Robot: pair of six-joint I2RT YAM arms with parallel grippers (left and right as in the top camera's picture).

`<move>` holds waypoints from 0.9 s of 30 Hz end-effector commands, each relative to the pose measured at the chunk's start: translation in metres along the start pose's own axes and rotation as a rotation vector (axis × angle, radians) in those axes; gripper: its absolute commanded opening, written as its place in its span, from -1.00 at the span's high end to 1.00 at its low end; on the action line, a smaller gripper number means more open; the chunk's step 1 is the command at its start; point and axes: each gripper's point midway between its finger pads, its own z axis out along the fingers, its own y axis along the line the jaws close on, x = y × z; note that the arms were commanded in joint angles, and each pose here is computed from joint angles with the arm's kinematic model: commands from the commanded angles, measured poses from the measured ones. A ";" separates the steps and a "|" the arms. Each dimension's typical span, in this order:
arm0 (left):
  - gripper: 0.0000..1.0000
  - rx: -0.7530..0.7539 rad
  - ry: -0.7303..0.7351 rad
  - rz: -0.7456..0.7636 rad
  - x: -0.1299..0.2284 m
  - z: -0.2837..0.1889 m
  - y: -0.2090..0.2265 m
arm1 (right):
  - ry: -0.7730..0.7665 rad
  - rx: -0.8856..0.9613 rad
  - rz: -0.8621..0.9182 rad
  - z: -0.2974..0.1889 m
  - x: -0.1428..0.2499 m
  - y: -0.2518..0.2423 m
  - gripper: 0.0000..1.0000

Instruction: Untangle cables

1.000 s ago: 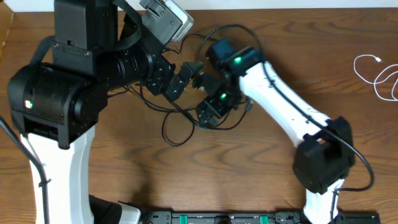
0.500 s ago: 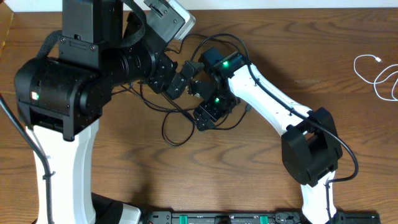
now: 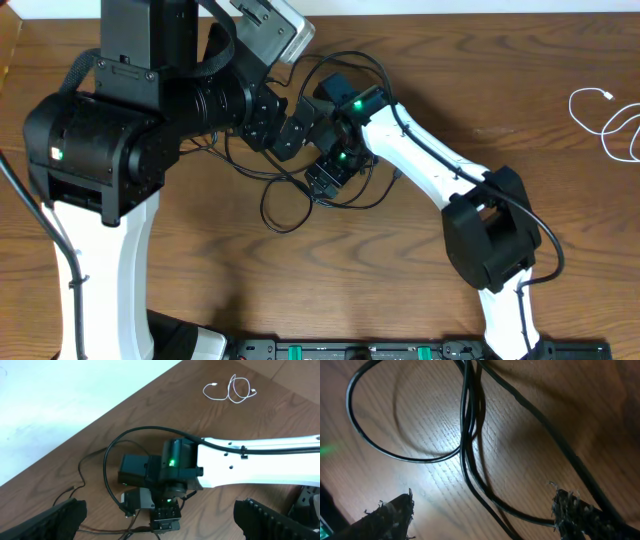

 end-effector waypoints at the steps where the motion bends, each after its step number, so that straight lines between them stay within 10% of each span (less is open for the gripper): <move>1: -0.99 0.018 -0.014 -0.007 -0.003 -0.003 -0.004 | 0.038 -0.062 0.020 0.020 0.006 0.004 -0.68; 21: -0.99 0.095 -0.040 -0.005 -0.007 -0.004 -0.018 | 0.064 -0.104 -0.102 0.042 0.002 0.054 -0.35; 27: -0.99 0.097 -0.034 -0.009 -0.006 -0.004 -0.018 | 0.059 -0.107 -0.239 0.041 0.003 0.051 -0.54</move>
